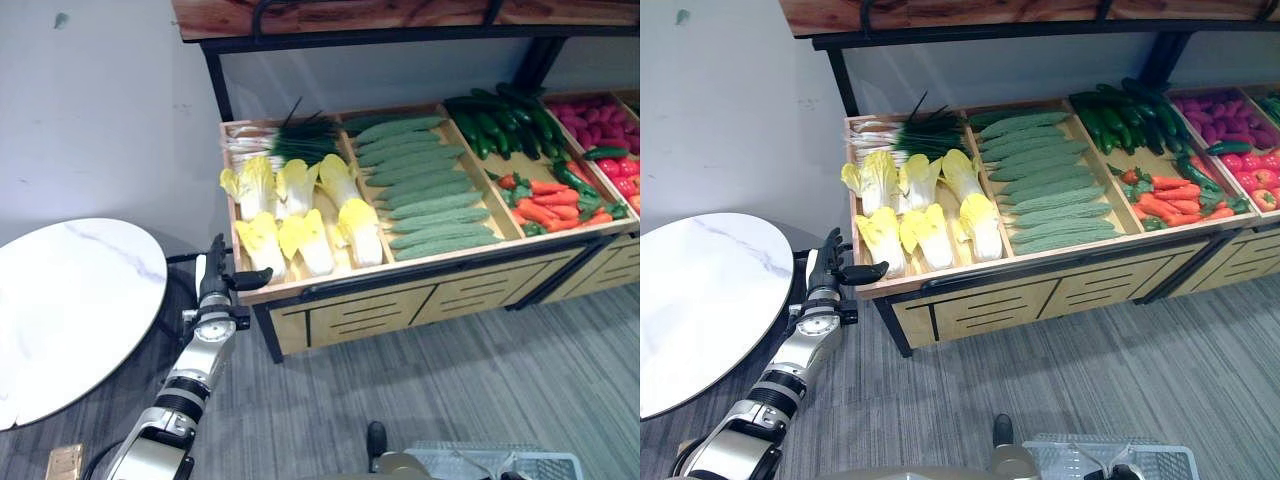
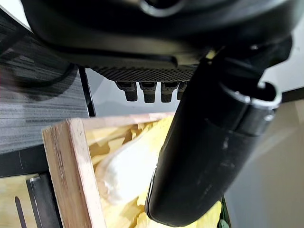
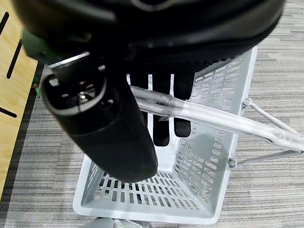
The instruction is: Get the vegetables into the basket
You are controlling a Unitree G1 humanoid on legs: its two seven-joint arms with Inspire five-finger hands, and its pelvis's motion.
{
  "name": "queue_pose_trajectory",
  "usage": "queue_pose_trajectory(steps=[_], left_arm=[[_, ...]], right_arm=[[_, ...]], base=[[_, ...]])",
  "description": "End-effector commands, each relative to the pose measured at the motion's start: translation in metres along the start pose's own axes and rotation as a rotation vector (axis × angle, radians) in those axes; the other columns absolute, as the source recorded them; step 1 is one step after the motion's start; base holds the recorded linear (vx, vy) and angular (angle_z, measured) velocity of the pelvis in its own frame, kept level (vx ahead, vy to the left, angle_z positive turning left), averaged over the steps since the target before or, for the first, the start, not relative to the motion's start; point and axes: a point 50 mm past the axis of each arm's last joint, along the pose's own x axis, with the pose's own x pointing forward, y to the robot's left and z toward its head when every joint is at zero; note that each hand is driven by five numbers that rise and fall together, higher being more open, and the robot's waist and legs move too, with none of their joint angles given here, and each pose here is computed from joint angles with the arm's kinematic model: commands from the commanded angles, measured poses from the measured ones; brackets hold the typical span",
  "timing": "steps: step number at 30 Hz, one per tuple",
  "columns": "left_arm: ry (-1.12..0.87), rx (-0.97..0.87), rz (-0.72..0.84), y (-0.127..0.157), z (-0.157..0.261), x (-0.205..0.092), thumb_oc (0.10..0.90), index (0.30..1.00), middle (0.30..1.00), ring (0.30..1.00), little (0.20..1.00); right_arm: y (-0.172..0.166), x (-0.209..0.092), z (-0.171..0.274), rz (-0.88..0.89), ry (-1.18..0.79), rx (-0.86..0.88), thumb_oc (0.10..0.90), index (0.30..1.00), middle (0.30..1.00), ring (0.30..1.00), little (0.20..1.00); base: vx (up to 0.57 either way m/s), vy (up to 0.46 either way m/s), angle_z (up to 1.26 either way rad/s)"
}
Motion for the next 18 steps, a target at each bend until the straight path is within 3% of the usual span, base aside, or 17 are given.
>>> queue_pose_trajectory(steps=[1,9,18], left_arm=[[-0.322,-0.031,0.046,0.003,0.100,0.028,0.900,1.000,1.000,1.000,1.000],[-0.377,-0.035,0.027,-0.006,0.118,0.027,0.900,1.000,1.000,1.000,1.000],[-0.299,-0.020,0.067,-0.005,0.106,0.035,0.900,1.000,1.000,1.000,1.000]], right_arm=[[-0.016,0.002,0.013,-0.061,-0.025,-0.101,0.400,0.300,0.300,0.300,0.300],[-0.013,0.002,0.022,-0.057,-0.054,-0.124,0.400,0.300,0.300,0.300,0.300],[-0.016,0.002,0.032,-0.080,-0.083,-0.117,0.400,0.300,0.300,0.300,0.300]], base=[[-0.01,-0.010,-0.07],[-0.01,-0.011,-0.06],[0.00,-0.001,0.00]])
